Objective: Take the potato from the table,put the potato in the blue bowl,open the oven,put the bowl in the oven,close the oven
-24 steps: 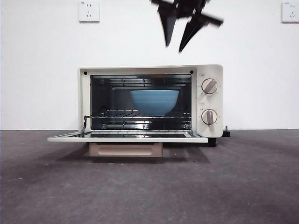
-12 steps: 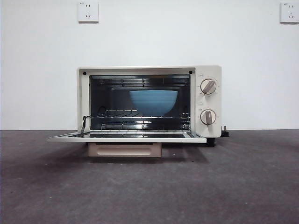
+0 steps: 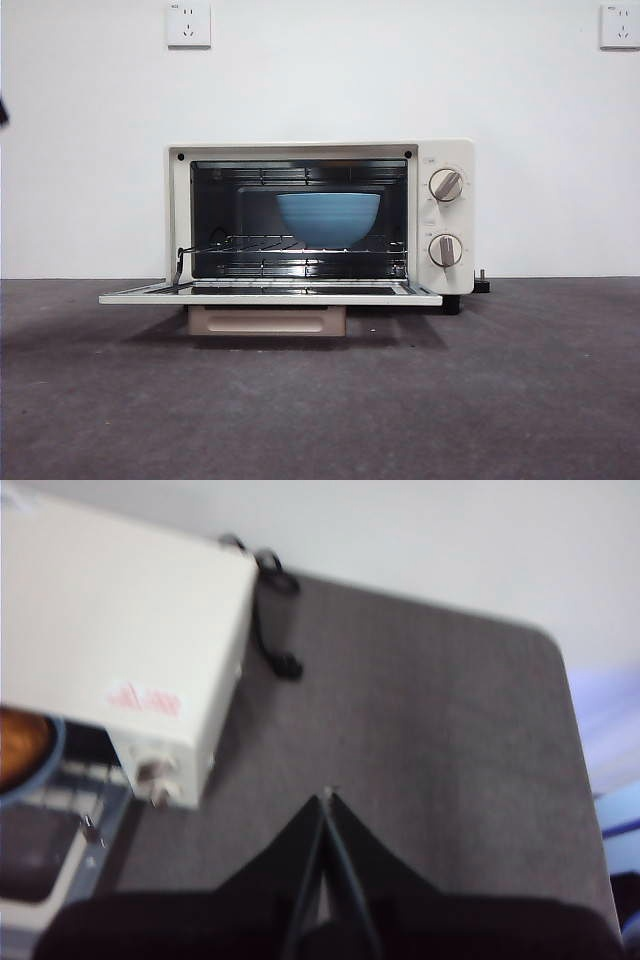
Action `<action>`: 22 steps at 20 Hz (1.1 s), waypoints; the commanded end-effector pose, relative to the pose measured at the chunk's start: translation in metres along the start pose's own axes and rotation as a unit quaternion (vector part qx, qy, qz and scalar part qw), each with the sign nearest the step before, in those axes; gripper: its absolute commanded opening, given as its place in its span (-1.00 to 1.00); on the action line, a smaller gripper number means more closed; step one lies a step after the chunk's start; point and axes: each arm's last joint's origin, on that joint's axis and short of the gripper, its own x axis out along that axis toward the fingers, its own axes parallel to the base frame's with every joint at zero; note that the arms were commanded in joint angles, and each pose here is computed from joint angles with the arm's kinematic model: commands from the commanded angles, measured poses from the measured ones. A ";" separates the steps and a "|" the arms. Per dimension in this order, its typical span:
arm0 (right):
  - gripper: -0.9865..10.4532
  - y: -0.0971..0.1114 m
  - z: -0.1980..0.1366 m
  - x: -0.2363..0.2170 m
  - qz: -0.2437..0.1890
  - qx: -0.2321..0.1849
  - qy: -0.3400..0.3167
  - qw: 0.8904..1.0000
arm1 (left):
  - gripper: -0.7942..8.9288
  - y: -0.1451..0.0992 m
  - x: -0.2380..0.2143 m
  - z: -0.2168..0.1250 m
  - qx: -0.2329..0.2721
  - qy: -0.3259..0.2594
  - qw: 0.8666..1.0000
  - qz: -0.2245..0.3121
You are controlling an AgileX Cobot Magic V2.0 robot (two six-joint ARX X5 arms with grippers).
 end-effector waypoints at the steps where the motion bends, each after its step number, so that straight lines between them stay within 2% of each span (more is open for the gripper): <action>1: -0.85 -0.017 -0.016 -0.006 0.010 0.002 -0.012 1.000 | -0.85 0.031 0.019 -0.005 -0.058 0.004 0.998 -0.038; 4: -0.85 -0.035 -0.049 -0.022 0.027 0.023 -0.047 0.998 | -0.85 0.063 0.041 -0.001 -0.130 0.018 0.990 -0.046; 8: -0.85 -0.044 -0.104 -0.027 0.017 0.038 -0.055 0.998 | -0.85 0.085 0.078 0.000 -0.177 0.050 0.980 -0.079; 12: -0.85 -0.033 -0.158 -0.026 0.093 0.063 -0.075 0.991 | -0.85 0.100 0.103 -0.001 -0.218 0.069 0.970 -0.081; 17: -0.85 -0.022 -0.199 -0.029 0.112 0.121 -0.068 0.984 | -0.85 0.100 0.121 -0.001 -0.237 0.081 0.965 -0.081; 22: -0.85 -0.017 -0.207 -0.046 0.180 0.163 -0.096 0.965 | -0.85 0.089 0.138 0.006 -0.244 0.073 0.965 -0.058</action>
